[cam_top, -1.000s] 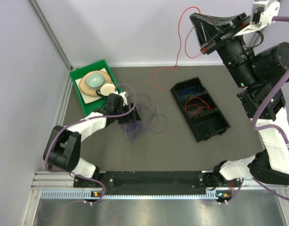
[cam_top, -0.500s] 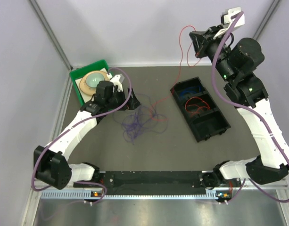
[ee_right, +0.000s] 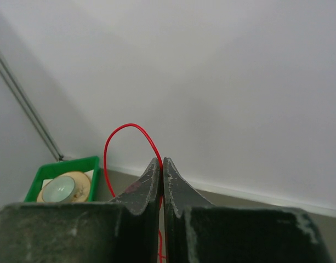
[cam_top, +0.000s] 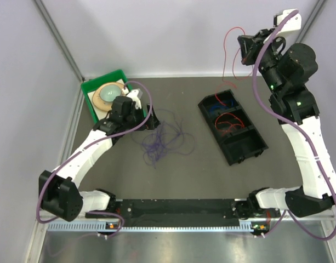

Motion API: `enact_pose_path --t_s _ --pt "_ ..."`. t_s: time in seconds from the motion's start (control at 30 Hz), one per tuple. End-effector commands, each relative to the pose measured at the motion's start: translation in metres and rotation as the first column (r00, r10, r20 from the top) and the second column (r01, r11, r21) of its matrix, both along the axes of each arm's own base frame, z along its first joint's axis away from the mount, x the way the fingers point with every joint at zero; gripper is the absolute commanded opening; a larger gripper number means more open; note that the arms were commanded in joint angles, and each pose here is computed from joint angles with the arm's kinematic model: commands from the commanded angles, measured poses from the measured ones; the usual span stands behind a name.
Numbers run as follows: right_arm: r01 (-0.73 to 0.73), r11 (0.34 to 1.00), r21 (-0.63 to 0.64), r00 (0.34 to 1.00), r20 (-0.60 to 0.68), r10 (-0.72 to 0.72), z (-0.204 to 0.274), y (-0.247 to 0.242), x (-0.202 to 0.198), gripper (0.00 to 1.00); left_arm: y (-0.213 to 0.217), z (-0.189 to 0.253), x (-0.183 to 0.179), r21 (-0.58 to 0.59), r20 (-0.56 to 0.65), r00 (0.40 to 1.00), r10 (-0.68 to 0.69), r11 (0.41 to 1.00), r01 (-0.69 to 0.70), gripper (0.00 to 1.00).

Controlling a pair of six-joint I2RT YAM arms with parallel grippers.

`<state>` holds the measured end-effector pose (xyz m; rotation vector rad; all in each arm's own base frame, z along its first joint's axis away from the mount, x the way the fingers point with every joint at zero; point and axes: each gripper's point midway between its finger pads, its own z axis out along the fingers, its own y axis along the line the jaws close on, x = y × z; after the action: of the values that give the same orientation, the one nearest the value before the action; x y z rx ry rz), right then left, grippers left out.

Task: Untangle the cables

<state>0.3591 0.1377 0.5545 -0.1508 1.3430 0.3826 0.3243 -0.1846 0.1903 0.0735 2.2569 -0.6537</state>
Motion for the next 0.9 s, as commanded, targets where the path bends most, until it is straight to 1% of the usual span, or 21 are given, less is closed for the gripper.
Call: enact_pose_path --t_s 0.0,0.47,0.5,0.73,0.87 --pt "0.051 0.999 0.006 0.997 0.052 -0.051 0.016 -0.021 -0.001 0.00 0.005 0.017 0.000 -0.005 0.061 0.998 0.017 1.000 -0.017 0.93" --pt "0.127 0.992 0.019 0.992 -0.027 -0.126 -0.021 -0.051 0.020 0.00 0.009 0.011 -0.004 0.014 0.044 0.999 0.022 1.000 -0.022 0.93" --pt "0.108 0.994 0.019 0.994 -0.025 -0.108 -0.022 -0.050 0.020 0.00 0.009 0.012 -0.004 0.013 0.045 0.999 0.022 1.000 -0.022 0.93" --pt "0.154 0.988 0.031 0.987 -0.059 -0.152 -0.041 -0.072 0.023 0.00 0.009 0.012 -0.004 0.016 0.047 0.999 0.021 1.000 -0.022 0.93" --pt "0.169 0.985 0.039 0.984 -0.070 -0.166 -0.047 -0.081 0.025 0.00 -0.006 0.014 -0.009 -0.043 0.036 0.998 -0.053 0.998 0.054 0.93"
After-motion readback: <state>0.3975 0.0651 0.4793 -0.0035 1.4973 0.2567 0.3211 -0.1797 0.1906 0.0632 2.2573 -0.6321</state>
